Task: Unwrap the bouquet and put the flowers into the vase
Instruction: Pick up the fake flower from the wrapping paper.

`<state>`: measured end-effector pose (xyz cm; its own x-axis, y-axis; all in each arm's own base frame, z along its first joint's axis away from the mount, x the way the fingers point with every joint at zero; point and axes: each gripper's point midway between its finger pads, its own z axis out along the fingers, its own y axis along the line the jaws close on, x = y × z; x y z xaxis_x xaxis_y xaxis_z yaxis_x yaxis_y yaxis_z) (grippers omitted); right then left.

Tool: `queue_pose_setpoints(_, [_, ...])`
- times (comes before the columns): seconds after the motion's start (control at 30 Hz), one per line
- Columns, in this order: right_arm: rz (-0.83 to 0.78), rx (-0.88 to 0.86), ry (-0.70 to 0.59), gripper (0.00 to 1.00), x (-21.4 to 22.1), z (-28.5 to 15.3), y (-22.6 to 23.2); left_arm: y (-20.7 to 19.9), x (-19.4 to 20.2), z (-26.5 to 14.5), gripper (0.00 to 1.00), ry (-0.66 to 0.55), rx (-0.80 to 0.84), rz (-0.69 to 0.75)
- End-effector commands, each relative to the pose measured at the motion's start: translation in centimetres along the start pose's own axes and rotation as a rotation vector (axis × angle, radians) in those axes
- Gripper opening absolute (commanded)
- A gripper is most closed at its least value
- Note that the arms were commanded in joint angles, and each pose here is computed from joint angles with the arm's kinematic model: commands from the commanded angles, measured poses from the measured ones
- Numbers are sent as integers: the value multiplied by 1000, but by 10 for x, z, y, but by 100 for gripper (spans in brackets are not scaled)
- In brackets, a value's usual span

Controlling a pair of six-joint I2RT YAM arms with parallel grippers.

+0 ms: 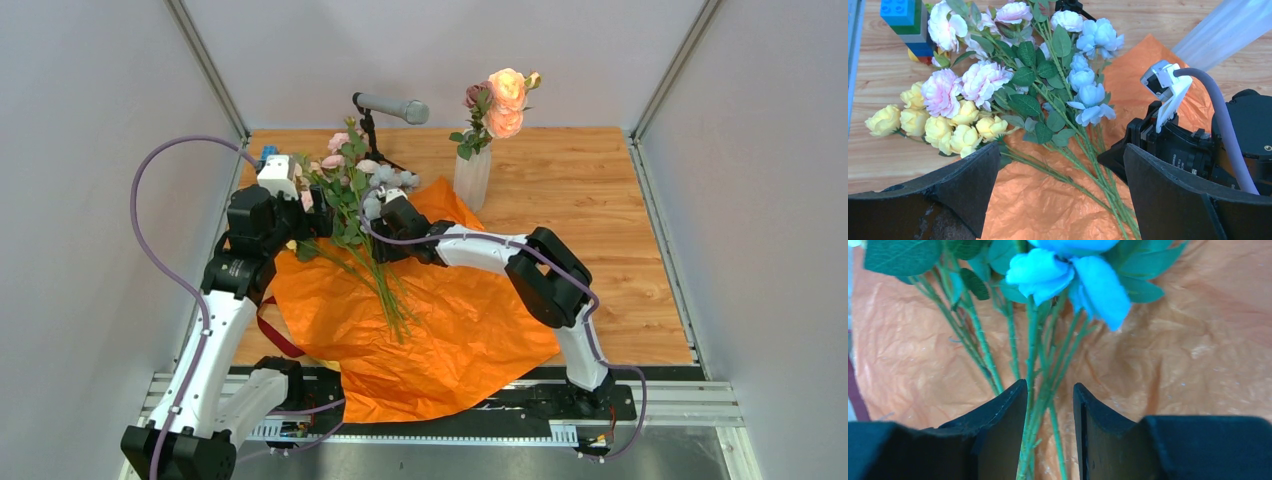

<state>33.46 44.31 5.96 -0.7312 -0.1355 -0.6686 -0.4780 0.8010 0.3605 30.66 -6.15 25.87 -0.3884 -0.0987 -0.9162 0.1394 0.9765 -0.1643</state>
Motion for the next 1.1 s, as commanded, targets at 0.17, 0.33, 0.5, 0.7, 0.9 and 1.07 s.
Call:
queue_pose_setpoints(0.17, [22,63,-42,38,-25,5,-18,-1,-10,-1,100,-37,17,14])
queue_pose_setpoints(0.33, [14,47,-42,37,-29,11,-15,1,-10,0,100,-33,11,10])
queue_pose_setpoints(0.5, [-2,88,-57,34,-33,19,-22,2,-8,2,100,-28,13,5])
queue_pose_setpoints(0.7, [-16,153,-70,28,-34,27,-33,1,-7,3,100,-23,18,0])
queue_pose_setpoints(0.9, [-54,227,-74,30,-32,37,-39,0,-6,5,100,-18,28,-6])
queue_pose_setpoints(1.07, [-38,239,-82,8,-34,33,-39,1,-5,6,100,-12,28,-7])
